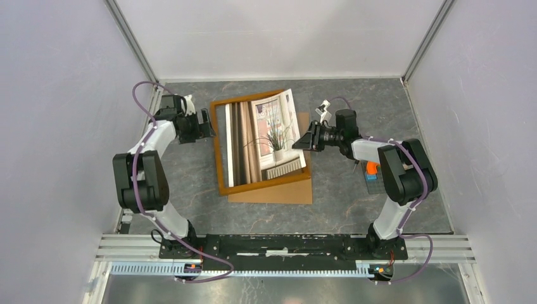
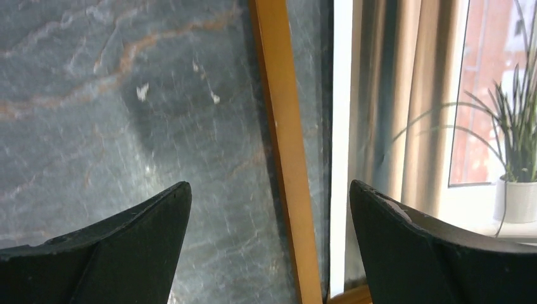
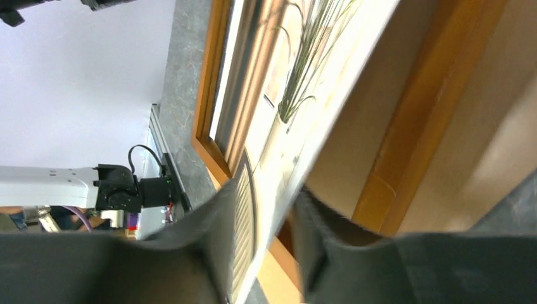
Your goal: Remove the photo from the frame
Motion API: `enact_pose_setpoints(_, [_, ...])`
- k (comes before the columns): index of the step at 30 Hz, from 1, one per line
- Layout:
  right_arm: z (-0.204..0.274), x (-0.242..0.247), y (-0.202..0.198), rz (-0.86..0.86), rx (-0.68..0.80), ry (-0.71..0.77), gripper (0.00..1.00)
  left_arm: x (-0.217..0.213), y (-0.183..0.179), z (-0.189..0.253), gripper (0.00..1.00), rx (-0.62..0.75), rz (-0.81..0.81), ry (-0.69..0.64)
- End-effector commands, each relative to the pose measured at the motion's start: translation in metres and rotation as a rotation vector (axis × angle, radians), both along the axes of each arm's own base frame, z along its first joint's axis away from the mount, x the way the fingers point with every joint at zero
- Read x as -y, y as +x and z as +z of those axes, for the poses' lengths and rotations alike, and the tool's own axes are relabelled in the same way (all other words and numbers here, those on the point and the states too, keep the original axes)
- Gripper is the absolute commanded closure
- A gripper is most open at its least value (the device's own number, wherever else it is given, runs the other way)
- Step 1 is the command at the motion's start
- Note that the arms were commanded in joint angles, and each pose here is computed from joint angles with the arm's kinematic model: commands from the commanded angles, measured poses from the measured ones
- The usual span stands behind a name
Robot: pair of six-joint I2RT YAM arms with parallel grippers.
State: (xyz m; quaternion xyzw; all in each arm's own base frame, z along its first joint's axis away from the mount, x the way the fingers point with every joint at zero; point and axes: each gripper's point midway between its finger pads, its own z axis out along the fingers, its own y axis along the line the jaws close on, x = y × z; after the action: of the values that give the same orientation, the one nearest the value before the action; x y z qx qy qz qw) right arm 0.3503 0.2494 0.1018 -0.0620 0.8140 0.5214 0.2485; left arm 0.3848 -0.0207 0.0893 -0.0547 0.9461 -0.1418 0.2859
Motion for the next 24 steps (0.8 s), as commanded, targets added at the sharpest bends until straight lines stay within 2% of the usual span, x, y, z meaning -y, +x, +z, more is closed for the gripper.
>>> enact_pose_setpoints(1, [-0.015, 0.010, -0.012, 0.044, 0.005, -0.094, 0.49, 0.006, 0.032, 0.009, 0.00, 0.041, -0.064, -0.039])
enact_pose_setpoints(4, [-0.021, 0.030, -0.016, 0.094, 0.008, -0.201, 0.24, 0.009, 0.043, 0.003, 0.00, 0.039, -0.091, -0.054])
enact_pose_setpoints(7, [-0.017, 0.061, -0.002, 0.104, 0.065, -0.304, 0.13, 0.014, 0.057, 0.000, 0.00, 0.047, -0.117, -0.081])
enact_pose_setpoints(11, [-0.016, 0.101, 0.027, 0.035, 0.083, -0.396, 0.09, 0.021, 0.076, -0.008, 0.00, 0.047, -0.147, -0.130])
enact_pose_setpoints(14, [-0.017, 0.114, 0.049, -0.038, 0.085, -0.421, 0.02, 0.024, 0.088, -0.018, 0.00, 0.036, -0.162, -0.150])
enact_pose_setpoints(20, [-0.031, 0.110, 0.071, -0.047, 0.087, -0.400, 0.02, 0.033, 0.099, -0.033, 0.00, 0.003, -0.216, -0.184])
enact_pose_setpoints(24, [-0.043, 0.096, 0.070, 0.010, 0.063, -0.305, 0.02, 0.047, 0.100, -0.039, 0.00, -0.009, -0.269, -0.187])
